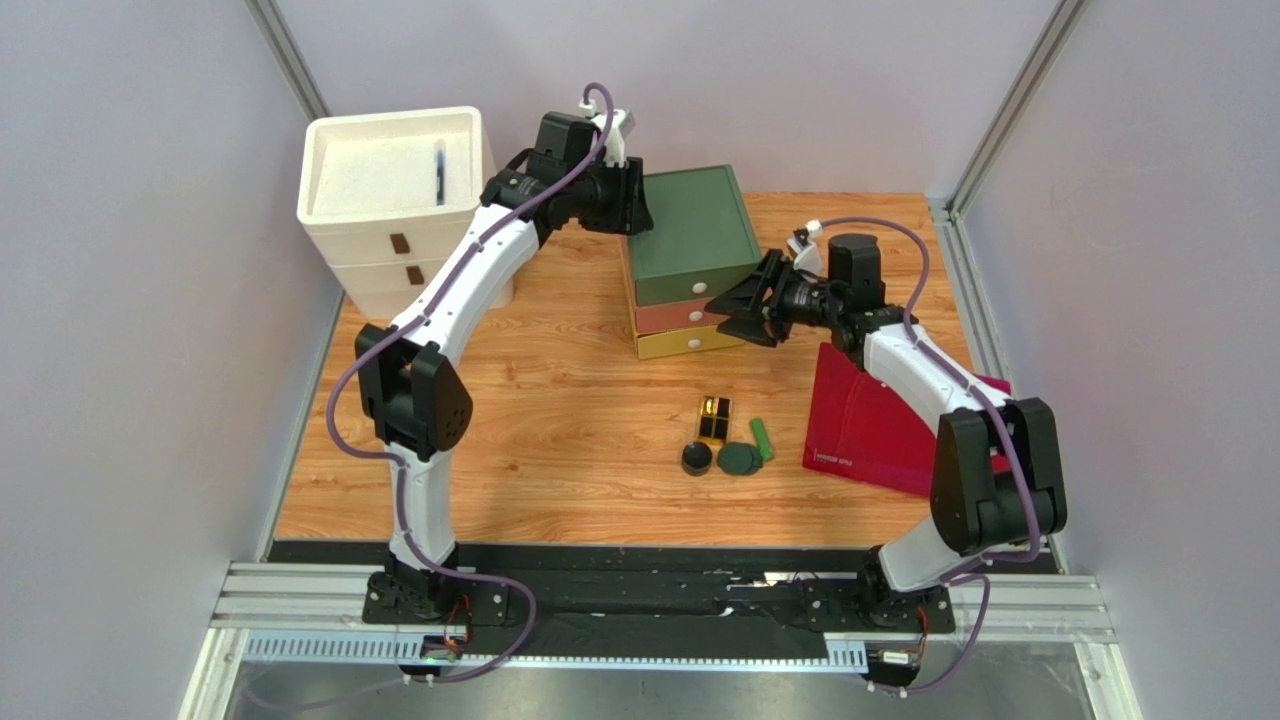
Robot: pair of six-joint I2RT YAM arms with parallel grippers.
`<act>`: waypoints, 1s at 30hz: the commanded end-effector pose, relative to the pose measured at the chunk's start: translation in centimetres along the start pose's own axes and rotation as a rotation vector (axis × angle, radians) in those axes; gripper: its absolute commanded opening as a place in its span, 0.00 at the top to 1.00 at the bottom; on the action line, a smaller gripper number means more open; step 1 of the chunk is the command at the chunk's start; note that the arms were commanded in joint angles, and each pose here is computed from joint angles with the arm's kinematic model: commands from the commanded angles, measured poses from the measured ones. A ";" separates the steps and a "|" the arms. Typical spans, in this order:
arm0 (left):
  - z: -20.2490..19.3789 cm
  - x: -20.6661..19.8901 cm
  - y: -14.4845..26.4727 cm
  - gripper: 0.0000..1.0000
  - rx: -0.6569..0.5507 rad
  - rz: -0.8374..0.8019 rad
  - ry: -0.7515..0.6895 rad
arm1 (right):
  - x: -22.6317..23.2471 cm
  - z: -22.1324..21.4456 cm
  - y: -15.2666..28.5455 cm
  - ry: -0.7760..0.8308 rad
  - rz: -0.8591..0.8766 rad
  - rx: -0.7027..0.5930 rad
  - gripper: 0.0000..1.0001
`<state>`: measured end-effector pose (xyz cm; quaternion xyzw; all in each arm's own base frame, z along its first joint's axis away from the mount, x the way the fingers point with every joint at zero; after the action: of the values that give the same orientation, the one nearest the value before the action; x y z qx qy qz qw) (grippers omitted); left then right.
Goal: Organize the makeup
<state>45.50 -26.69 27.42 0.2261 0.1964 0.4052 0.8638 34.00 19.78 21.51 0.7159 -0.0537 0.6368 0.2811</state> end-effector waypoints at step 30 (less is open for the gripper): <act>3.0 -2.8 2.1 1.00 -0.112 -0.192 0.011 | -4.5 1.8 -3.8 0.005 0.335 -0.088 0.53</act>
<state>44.08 -28.44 28.99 0.1922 0.2096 0.3396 0.8966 36.04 20.91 14.31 0.7497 -0.1531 0.6104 0.2046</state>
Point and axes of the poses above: each gripper's point midway between its finger pads, its own y axis back along the fingers, its own x axis along the line the jaws close on, z = x × y, the point moved 3 cm from there along y, back along the fingers, and after that the axes turned 13 degrees about -y, right-handed, at the moved point
